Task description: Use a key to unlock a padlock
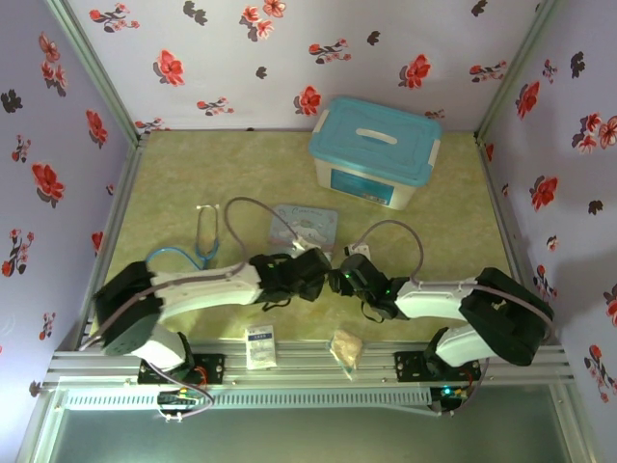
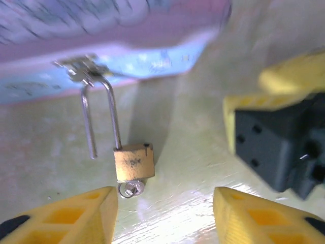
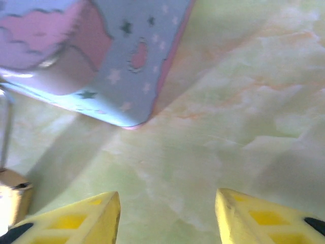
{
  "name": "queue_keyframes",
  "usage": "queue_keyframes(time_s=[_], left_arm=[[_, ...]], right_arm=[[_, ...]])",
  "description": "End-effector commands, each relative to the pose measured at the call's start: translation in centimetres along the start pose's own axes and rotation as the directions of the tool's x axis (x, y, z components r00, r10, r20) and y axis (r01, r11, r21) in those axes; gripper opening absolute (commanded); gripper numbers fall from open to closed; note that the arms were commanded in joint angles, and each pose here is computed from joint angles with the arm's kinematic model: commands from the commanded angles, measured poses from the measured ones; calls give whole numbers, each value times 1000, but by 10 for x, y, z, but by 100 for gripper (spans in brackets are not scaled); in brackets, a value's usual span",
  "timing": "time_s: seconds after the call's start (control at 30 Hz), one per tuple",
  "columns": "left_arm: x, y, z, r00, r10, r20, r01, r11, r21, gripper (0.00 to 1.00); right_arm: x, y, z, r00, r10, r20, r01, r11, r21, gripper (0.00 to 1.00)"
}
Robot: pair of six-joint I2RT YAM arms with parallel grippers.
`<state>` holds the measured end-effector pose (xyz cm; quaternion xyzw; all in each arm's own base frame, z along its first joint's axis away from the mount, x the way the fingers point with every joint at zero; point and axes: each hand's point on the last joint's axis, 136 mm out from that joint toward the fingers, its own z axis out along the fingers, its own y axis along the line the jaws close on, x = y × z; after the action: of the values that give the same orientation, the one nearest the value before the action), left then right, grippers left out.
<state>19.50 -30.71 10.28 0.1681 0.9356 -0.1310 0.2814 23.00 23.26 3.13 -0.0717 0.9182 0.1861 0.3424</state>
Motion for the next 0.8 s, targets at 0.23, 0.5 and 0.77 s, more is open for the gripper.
queue_keyframes(time_s=[0.23, 0.5, 0.77], left_arm=[[-34, 43, -32, 931, -336, 140, 286, 914, 288, 83], [-24, 65, -26, 909, -391, 141, 341, 895, 288, 86], [-20, 81, -27, 906, -393, 157, 343, 899, 271, 85]], right_arm=[[-5, 66, -7, 1000, 0, -2, -1, 994, -113, 57], [-7, 86, 28, 998, -4, -65, 2, 1000, -28, 55], [11, 74, 41, 993, -4, -122, 8, 999, 33, 50]])
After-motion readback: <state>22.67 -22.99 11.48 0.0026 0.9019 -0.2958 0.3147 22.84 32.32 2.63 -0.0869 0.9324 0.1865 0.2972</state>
